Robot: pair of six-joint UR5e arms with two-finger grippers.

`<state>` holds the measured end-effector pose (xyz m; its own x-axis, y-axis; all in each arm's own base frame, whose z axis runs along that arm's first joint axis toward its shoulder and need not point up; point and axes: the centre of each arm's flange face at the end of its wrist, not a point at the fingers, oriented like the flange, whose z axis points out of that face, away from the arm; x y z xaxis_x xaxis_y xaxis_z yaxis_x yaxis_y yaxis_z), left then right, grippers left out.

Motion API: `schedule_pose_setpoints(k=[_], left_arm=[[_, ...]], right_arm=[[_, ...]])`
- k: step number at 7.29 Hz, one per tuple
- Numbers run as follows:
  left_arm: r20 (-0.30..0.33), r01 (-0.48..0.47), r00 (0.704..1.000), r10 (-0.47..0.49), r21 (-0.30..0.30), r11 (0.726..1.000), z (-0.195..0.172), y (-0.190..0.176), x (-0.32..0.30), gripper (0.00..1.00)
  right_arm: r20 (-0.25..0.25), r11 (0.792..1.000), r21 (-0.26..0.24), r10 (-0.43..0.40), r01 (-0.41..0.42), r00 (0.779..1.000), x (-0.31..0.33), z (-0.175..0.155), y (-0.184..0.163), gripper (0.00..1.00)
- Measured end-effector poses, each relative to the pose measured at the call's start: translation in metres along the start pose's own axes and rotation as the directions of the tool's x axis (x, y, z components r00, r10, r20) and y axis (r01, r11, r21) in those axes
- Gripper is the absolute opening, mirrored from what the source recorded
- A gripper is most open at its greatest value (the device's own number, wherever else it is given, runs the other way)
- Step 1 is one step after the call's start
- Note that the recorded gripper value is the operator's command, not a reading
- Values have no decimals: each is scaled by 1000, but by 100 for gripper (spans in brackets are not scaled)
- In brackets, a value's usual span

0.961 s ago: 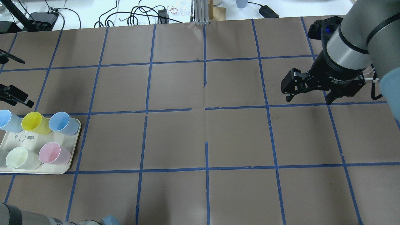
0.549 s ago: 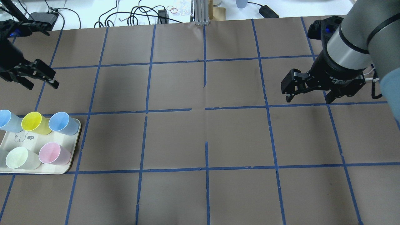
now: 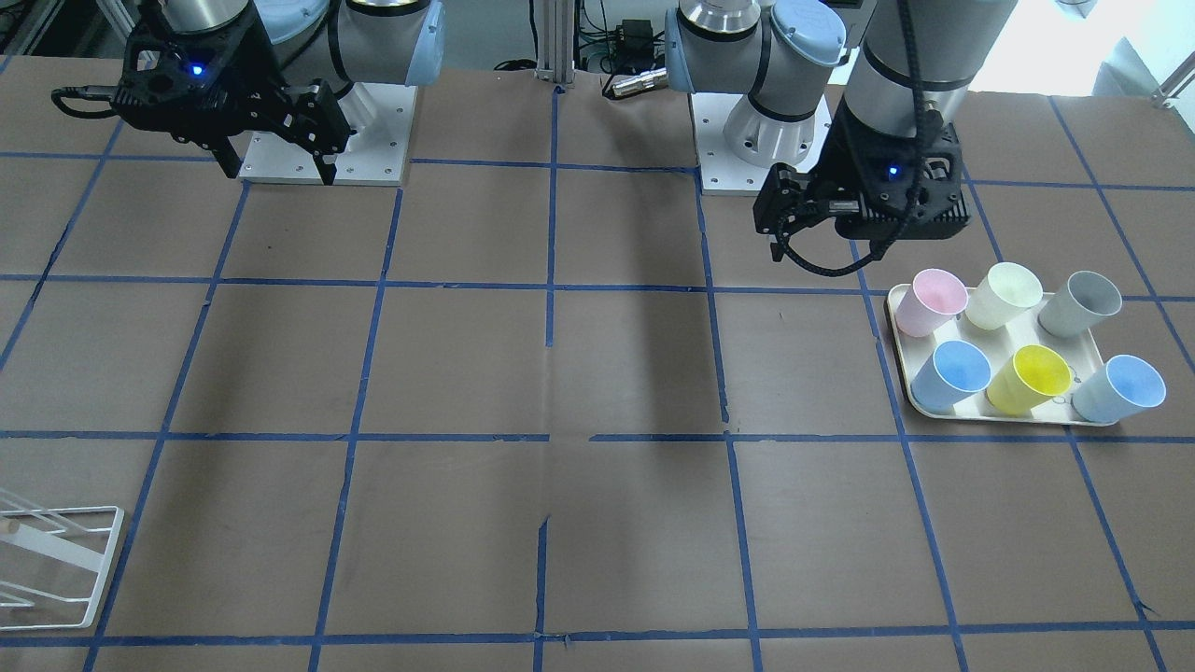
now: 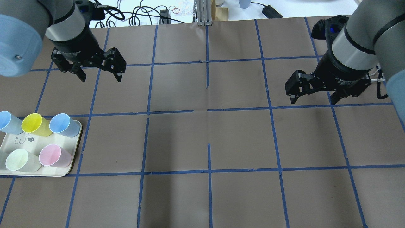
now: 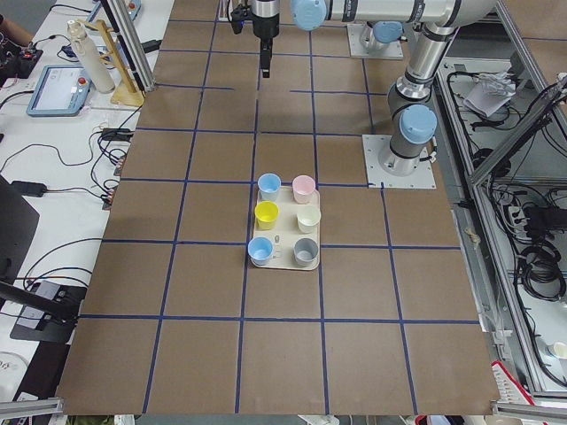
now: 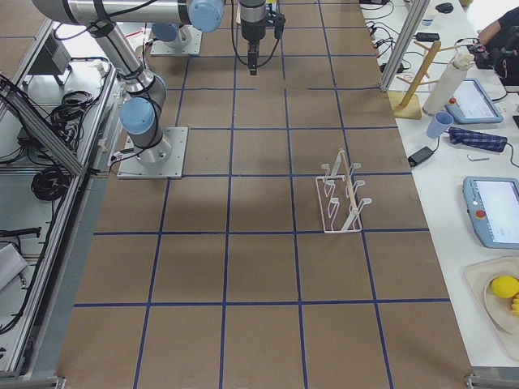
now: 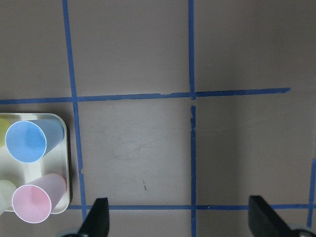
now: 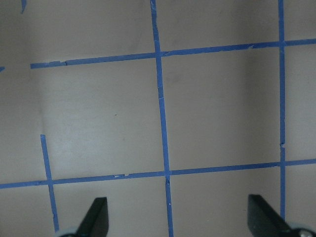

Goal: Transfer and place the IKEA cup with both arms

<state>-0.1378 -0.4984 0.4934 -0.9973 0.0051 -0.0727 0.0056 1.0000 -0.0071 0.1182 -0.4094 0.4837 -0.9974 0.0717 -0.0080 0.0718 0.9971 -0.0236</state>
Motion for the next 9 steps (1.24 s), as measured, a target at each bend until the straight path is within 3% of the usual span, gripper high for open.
schedule_pose_setpoints(k=[4,9], left_arm=[[-66,50,997,-50,6,999,-21,0,-7,100],[-75,55,996,-52,40,998,-32,2,-28,100]], right_arm=[[-5,1000,1,-1,1,1000,1,0,0,100],[-3,1000,6,0,1,1000,1,-2,2,100]])
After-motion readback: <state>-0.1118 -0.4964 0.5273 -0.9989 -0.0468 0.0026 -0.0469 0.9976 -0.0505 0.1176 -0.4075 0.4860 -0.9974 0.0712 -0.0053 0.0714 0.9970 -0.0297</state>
